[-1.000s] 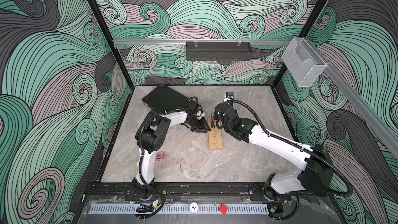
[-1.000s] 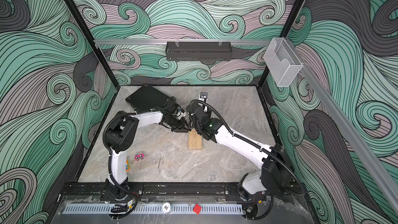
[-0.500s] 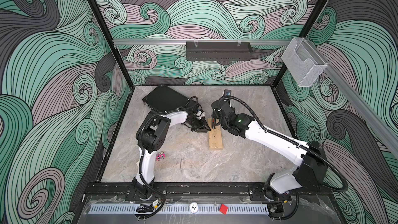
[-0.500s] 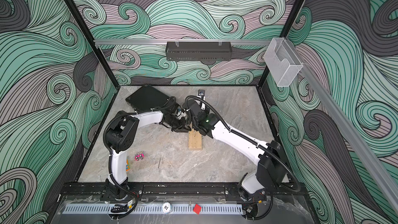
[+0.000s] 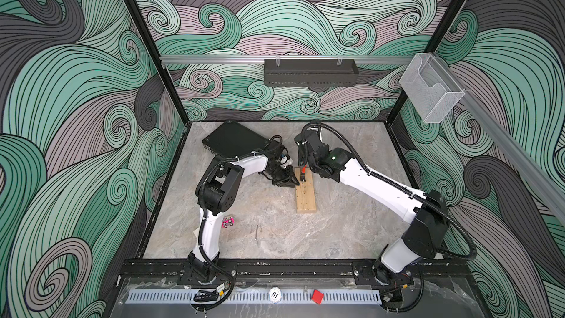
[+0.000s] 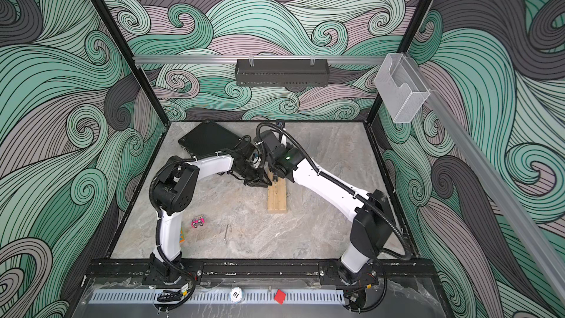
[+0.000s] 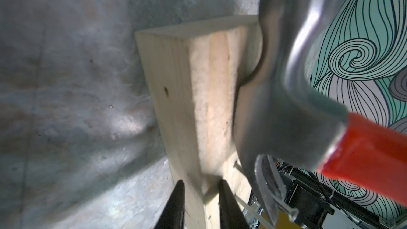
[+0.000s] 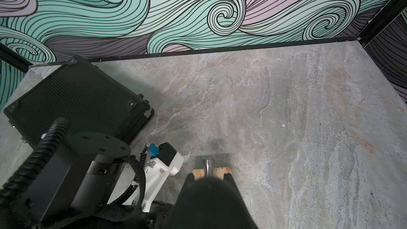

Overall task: Use a claw hammer to pull out a nail
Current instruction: Remove the nail from the mounting plate.

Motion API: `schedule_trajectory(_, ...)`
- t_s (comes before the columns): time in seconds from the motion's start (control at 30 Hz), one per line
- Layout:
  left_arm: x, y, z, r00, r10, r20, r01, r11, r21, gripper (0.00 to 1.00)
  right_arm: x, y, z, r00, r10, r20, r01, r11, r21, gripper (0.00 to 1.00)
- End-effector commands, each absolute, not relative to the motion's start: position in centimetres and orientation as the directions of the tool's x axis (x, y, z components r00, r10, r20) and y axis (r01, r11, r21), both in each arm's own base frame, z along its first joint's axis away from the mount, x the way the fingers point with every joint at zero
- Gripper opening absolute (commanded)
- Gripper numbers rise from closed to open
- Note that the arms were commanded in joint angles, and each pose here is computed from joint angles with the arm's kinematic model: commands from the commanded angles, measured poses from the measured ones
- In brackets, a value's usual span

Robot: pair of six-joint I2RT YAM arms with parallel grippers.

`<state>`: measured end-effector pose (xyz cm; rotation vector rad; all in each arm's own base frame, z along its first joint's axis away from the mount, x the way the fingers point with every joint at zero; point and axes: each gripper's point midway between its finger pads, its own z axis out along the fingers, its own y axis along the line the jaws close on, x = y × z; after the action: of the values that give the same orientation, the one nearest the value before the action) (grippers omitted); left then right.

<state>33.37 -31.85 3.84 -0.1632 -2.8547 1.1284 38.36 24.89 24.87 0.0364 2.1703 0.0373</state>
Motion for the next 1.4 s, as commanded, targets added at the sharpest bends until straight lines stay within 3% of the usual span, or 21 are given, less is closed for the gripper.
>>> schedule_trajectory(0.0, 30.5, -27.9, -2.9, -0.982, 0.085, 0.171, -0.005, 0.882, -0.471, 0.24, 37.9, 24.5, 23.4, -0.641, -0.004, -0.768, 0.0, 1.0, -0.006, 0.0)
schedule_trajectory(0.5, 30.3, -27.3, -3.4, -0.981, 0.092, 0.173, 0.007, 0.899, -0.439, 0.24, 38.2, 25.2, 22.0, -0.765, -0.067, -0.641, -0.068, 0.997, -0.023, 0.0)
schedule_trajectory(1.37, 28.9, -24.5, -5.5, -0.974, 0.125, 0.188, 0.068, 0.956, -0.286, 0.25, 41.2, 24.8, 21.6, -0.843, -0.121, -0.525, -0.131, 0.991, -0.018, 0.0)
